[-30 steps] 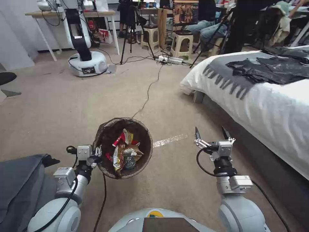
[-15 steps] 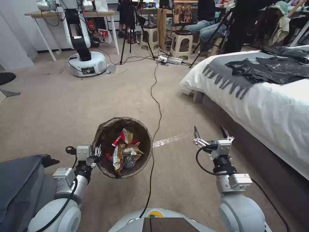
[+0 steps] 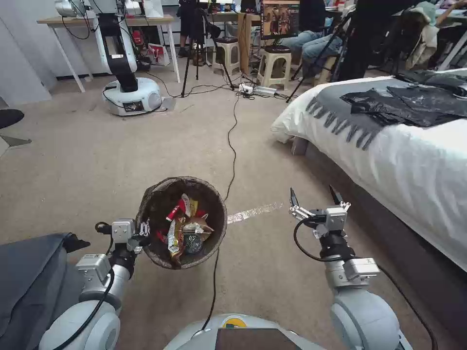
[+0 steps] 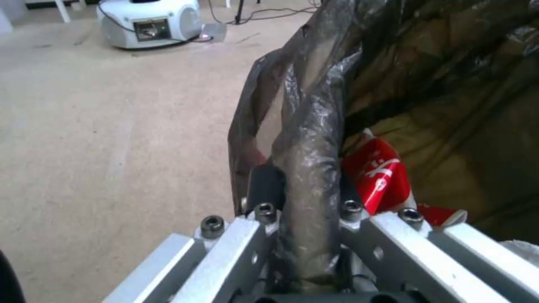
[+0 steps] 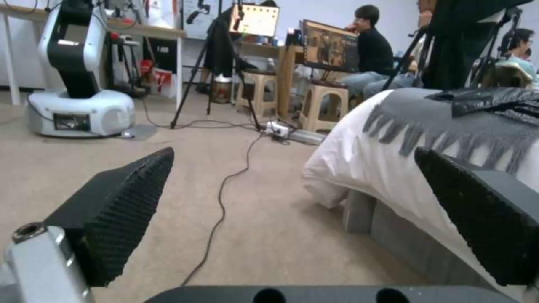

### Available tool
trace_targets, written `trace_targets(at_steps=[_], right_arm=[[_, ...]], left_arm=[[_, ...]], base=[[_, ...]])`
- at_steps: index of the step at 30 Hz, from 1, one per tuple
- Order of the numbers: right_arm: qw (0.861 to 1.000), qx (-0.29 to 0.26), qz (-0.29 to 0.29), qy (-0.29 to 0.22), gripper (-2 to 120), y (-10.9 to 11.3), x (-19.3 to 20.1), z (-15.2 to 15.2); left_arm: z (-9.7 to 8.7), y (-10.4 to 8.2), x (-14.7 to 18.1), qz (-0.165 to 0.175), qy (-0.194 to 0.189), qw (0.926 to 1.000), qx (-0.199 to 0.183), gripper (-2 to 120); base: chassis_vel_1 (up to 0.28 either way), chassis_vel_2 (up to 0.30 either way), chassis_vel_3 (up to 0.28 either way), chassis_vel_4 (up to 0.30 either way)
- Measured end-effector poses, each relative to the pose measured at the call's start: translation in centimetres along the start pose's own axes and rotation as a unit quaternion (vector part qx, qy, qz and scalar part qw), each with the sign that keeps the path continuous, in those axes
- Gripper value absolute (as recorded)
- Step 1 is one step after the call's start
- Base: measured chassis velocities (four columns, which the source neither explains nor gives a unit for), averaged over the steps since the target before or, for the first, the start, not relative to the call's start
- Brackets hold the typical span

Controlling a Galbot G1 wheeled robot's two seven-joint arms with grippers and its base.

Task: Pick up the trash bin, then pick up the garbage from the floor and place it into the trash bin.

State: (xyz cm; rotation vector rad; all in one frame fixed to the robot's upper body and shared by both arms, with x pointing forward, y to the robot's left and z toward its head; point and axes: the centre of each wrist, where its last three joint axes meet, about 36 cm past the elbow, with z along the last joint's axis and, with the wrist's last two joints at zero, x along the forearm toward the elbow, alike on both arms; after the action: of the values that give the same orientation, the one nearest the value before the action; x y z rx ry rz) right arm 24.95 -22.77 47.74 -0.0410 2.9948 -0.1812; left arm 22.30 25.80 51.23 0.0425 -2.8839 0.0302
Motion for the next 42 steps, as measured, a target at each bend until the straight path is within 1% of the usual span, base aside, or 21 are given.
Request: trace_targets(at_steps=[26, 42], right_arm=[[1.0, -0.002, -0.001, 0.0, 100, 0.11, -0.11, -0.02], [1.0, -0.002, 0.0, 0.002, 100, -0.08, -0.21, -0.02]], left_arm=[[-0.01, 0.06, 0.01, 0.0, 0.003, 1.0, 0.002, 3], [-0.05, 0.06, -0.03, -0.001, 0.001, 1.0, 0.002, 3]], base=[[0.0, 0.0, 0.0, 0.0], [0.038, 0.035, 0.037, 0.039]])
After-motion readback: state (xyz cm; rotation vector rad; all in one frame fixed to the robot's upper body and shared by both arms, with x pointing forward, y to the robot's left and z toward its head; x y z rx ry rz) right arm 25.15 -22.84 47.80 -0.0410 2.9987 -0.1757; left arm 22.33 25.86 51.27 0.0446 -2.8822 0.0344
